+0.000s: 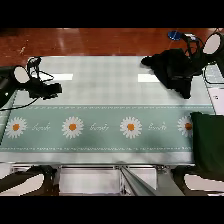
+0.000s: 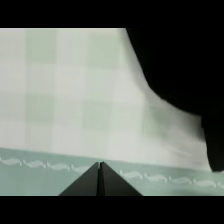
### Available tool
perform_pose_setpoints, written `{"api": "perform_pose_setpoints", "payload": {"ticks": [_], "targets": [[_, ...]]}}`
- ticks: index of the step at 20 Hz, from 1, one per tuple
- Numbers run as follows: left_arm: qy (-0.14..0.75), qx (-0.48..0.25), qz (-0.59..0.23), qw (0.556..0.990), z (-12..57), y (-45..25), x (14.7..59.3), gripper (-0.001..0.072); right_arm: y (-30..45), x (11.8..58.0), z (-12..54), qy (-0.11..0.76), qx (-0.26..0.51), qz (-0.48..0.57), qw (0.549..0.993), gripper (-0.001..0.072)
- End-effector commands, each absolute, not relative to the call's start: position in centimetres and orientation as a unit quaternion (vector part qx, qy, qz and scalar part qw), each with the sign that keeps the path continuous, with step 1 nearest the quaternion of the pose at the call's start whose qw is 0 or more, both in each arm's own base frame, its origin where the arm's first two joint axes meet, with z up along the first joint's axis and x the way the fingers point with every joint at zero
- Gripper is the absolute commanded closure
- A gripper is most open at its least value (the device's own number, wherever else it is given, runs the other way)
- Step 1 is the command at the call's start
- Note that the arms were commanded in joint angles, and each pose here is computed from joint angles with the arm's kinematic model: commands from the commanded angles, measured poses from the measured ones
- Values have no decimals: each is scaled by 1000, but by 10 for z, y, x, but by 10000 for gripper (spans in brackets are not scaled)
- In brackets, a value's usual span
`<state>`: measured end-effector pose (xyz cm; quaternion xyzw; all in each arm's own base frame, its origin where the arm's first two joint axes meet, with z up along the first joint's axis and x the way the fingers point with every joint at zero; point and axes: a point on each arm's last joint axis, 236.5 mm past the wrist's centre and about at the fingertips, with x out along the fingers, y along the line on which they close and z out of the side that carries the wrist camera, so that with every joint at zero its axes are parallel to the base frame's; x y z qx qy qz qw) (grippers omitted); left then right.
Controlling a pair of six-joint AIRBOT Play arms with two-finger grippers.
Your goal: Fold the shirts.
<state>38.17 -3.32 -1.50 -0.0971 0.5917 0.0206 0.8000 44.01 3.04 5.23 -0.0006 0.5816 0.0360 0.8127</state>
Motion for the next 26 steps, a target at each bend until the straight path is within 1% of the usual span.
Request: {"api": "perform_pose_setpoints", "payload": {"ticks": [1,2,3,4,5,6,7,9,12,14,16,18,20,21,22,24,26], "targets": [[569,-100,19,816,-11,-33,394,686,31,475,67,514,0,34,857,689],[563,-100,19,820,-10,-33,398,686,28,488,74,488,-3,30,872,675],[547,-102,18,831,-8,-33,407,684,24,501,82,461,-12,23,887,519],[532,-102,18,841,-5,-32,416,627,19,514,88,434,-12,11,901,290],[515,-96,19,852,-1,-29,424,463,8,526,93,410,-27,-8,912,292],[498,-85,22,862,2,-25,432,224,-12,537,97,388,-45,-44,920,292],[485,-77,24,871,5,-21,439,202,-31,545,97,373,-46,-78,923,292],[478,-77,25,875,8,-19,442,202,-63,556,84,364,-33,-114,924,294],[480,-76,24,873,8,-22,441,203,-106,561,33,396,-12,-143,907,296],[485,-76,24,871,6,-21,438,203,-126,555,-12,431,41,-159,887,296],[495,-73,22,866,4,-24,434,203,-127,540,-56,480,96,-158,857,296],[497,-75,23,864,3,-25,433,203,-116,527,-87,527,106,-135,832,298],[494,-85,20,865,7,-28,433,204,-98,517,-103,557,124,-107,814,310],[482,-101,16,870,20,-33,436,203,-88,514,-104,565,138,-93,808,425],[457,-102,6,883,45,-36,443,203,-78,513,-100,572,142,-71,805,678],[380,-79,-14,922,121,-34,455,203,-54,519,-69,571,151,-13,807,690],[311,-80,-17,947,195,-29,441,203,-27,540,6,514,164,45,841,690]]}}
